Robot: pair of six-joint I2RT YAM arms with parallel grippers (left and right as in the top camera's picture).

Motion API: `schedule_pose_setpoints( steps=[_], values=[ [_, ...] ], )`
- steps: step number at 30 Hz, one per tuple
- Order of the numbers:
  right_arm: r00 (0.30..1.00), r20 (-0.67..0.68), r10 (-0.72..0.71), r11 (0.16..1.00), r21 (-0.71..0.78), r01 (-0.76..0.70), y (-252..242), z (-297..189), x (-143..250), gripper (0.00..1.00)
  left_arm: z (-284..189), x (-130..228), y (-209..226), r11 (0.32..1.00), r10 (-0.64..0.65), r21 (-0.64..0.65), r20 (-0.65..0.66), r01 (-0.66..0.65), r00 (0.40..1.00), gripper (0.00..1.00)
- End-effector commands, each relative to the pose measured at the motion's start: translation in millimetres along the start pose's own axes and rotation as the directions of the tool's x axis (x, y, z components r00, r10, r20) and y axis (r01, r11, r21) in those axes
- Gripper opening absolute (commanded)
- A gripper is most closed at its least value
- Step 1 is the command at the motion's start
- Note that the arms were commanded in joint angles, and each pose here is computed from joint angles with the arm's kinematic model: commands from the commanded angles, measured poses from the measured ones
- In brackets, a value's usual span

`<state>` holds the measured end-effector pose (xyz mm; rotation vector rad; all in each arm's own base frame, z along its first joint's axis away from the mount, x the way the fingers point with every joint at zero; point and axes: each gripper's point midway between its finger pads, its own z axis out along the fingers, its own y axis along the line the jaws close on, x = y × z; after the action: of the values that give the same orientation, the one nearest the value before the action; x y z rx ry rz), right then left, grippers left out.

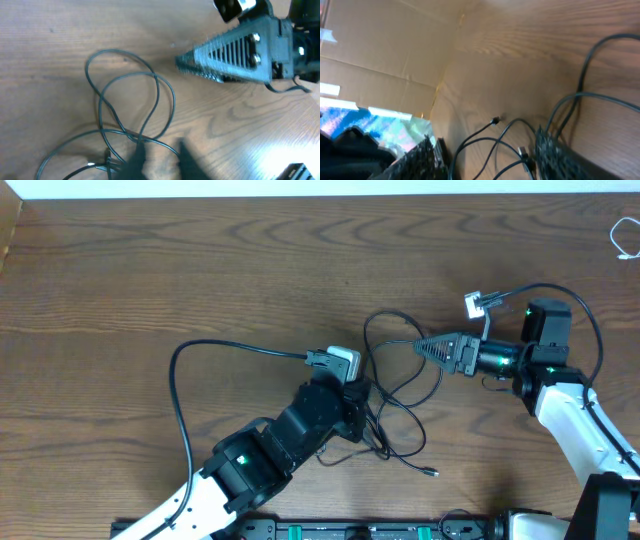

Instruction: Untangle cables

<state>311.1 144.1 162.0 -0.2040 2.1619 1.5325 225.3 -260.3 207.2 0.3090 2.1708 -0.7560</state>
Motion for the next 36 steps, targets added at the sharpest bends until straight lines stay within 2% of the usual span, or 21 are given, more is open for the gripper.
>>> schedule_pose_setpoints(
  steps=[1, 2, 3, 5, 8, 10, 11, 12, 16, 19, 21, 25, 26, 28, 29, 32, 34, 36],
  values=[
    [0.990, -0.107, -0.093, 0.994, 0.052, 0.099, -7.8, 9.5, 33.7, 0.61, 7.0, 10.0, 6.1, 1.000, 0.004, -0.030, -0.042, -0.006, 0.999, 0.56],
    [0.988, -0.146, -0.056, 0.991, 0.116, 0.073, -16.9, 12.7, 45.1, 0.59, 7.7, 13.3, 10.8, 0.999, -0.006, -0.053, -0.053, 0.003, 0.999, 0.63],
    [0.983, -0.185, -0.019, 0.981, 0.187, 0.054, -26.1, 15.5, 56.7, 0.56, 7.2, 15.0, 18.1, 0.995, -0.034, -0.092, -0.052, 0.029, 0.998, 0.65],
    [0.950, -0.218, 0.223, 0.906, 0.406, -0.119, -44.4, 24.2, 88.0, 0.51, -3.5, 16.8, 57.6, 0.939, -0.207, -0.278, 0.013, 0.202, 0.978, 0.69],
    [0.930, -0.257, 0.264, 0.902, 0.406, -0.144, -32.9, 38.3, 102.8, 0.52, -15.1, 19.1, 79.5, 0.886, -0.307, -0.350, 0.050, 0.305, 0.950, 0.75],
    [0.915, -0.280, 0.290, 0.899, 0.407, -0.160, -26.0, 45.4, 112.1, 0.56, -21.3, 21.4, 88.5, 0.867, -0.329, -0.378, 0.053, 0.324, 0.943, 0.82],
    [0.903, -0.294, 0.312, 0.894, 0.413, -0.173, -23.1, 47.3, 118.8, 0.64, -24.9, 23.7, 92.8, 0.861, -0.333, -0.393, 0.047, 0.323, 0.942, 0.83],
    [0.886, -0.305, 0.350, 0.881, 0.429, -0.200, -20.8, 47.5, 126.6, 0.65, -27.6, 26.4, 95.3, 0.857, -0.336, -0.403, 0.037, 0.322, 0.941, 0.83],
    [0.786, -0.306, 0.537, 0.773, 0.551, -0.314, -21.8, 31.7, 158.7, 0.64, -42.7, 38.9, 107.3, 0.810, -0.402, -0.454, 0.032, 0.371, 0.915, 0.83],
    [0.729, -0.275, 0.627, 0.701, 0.608, -0.373, -21.5, 24.3, 170.6, 0.58, -52.3, 42.4, 115.6, 0.759, -0.469, -0.478, 0.068, 0.441, 0.881, 0.83],
    [0.699, -0.256, 0.667, 0.665, 0.627, -0.406, -19.7, 24.7, 176.0, 0.61, -57.4, 41.9, 120.6, 0.732, -0.499, -0.486, 0.094, 0.477, 0.862, 0.83],
    [0.672, -0.223, 0.706, 0.627, 0.638, -0.447, -17.5, 35.3, 183.7, 0.65, -61.4, 38.4, 123.1, 0.725, -0.506, -0.480, 0.115, 0.494, 0.855, 0.83],
    [0.672, -0.215, 0.709, 0.626, 0.630, -0.459, -17.3, 43.9, 188.3, 0.60, -61.7, 38.4, 122.9, 0.725, -0.507, -0.479, 0.114, 0.494, 0.855, 0.83],
    [0.669, -0.206, 0.714, 0.619, 0.633, -0.465, -18.8, 49.6, 195.3, 0.42, -62.6, 40.5, 123.9, 0.723, -0.507, -0.487, 0.109, 0.490, 0.855, 0.83],
    [0.675, -0.169, 0.718, 0.589, 0.664, -0.460, -26.6, 52.5, 205.6, 0.30, -64.1, 43.5, 125.5, 0.719, -0.506, -0.499, 0.101, 0.484, 0.857, 0.83],
    [0.687, -0.169, 0.707, 0.596, 0.665, -0.450, -28.4, 60.3, 217.9, 0.19, -66.8, 48.8, 128.1, 0.712, -0.506, -0.520, 0.086, 0.472, 0.858, 0.83],
    [0.723, -0.192, 0.663, 0.650, 0.626, -0.430, -25.9, 71.0, 216.9, 0.03, -67.9, 50.9, 129.2, 0.710, -0.506, -0.528, 0.081, 0.467, 0.859, 0.83],
    [0.786, -0.183, 0.591, 0.717, 0.567, -0.407, -24.3, 84.6, 200.8, 0.01, -68.0, 51.2, 129.3, 0.709, -0.506, -0.529, 0.080, 0.466, 0.859, 0.83]
  ],
)
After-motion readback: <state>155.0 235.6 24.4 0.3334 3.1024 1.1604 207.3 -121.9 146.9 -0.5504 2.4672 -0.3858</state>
